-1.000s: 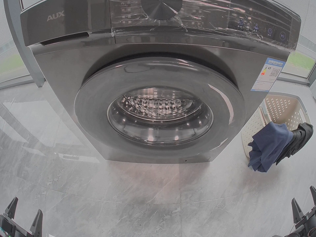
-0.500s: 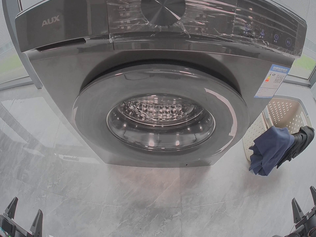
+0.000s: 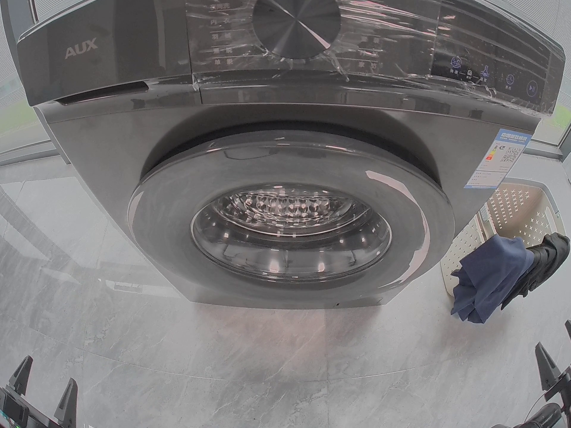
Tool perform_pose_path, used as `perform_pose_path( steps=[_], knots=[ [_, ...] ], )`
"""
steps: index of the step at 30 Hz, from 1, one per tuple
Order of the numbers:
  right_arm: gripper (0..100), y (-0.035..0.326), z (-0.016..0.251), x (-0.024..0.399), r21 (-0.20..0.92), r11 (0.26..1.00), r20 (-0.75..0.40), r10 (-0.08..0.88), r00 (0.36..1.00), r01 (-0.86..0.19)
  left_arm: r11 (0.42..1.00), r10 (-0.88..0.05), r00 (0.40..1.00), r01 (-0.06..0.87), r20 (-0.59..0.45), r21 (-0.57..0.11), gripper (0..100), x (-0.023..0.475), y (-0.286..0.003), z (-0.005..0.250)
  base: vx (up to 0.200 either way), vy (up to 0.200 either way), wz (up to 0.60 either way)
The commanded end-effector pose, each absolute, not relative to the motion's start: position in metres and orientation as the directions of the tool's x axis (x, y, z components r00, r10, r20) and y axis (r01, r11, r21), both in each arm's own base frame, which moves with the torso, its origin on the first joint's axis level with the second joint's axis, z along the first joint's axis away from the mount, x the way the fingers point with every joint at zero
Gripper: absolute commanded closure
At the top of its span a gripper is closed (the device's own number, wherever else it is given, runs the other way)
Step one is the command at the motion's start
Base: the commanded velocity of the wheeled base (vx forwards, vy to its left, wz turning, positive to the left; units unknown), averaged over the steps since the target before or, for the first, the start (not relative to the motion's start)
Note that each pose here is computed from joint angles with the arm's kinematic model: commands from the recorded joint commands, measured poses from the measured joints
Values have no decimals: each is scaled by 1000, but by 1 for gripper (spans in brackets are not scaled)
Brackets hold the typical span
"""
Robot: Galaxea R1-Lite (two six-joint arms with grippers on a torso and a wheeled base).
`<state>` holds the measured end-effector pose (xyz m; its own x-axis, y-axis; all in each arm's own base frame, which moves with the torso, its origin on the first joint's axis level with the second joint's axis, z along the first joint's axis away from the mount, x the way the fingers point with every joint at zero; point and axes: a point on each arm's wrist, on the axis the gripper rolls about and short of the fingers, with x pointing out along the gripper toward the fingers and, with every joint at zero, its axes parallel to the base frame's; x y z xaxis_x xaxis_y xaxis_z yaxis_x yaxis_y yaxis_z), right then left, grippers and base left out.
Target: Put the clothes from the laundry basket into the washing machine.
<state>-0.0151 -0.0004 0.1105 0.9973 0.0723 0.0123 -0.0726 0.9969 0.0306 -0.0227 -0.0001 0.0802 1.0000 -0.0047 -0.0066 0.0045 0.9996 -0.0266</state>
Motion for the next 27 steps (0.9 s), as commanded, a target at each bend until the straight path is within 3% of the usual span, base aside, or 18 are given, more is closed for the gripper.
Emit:
perform_pose_path(
  steps=[1,7,13,27],
  knots=[
    [0,4,112,16,59,977,-251,211,945,-203,1000,-3,1000,3,-11,-29,0,-22,0,76,0,0,0],
    [0,17,129,54,114,917,-389,394,833,-381,1000,-5,1000,4,-11,-26,0,-22,0,76,0,0,0],
    [0,47,142,105,180,854,-396,518,758,-489,1000,-5,1000,4,-11,-29,0,-22,0,76,0,0,0],
    [0,81,154,148,141,854,-326,518,791,-501,999,-5,1000,4,-12,-32,0,-22,0,76,0,0,0]
  ],
)
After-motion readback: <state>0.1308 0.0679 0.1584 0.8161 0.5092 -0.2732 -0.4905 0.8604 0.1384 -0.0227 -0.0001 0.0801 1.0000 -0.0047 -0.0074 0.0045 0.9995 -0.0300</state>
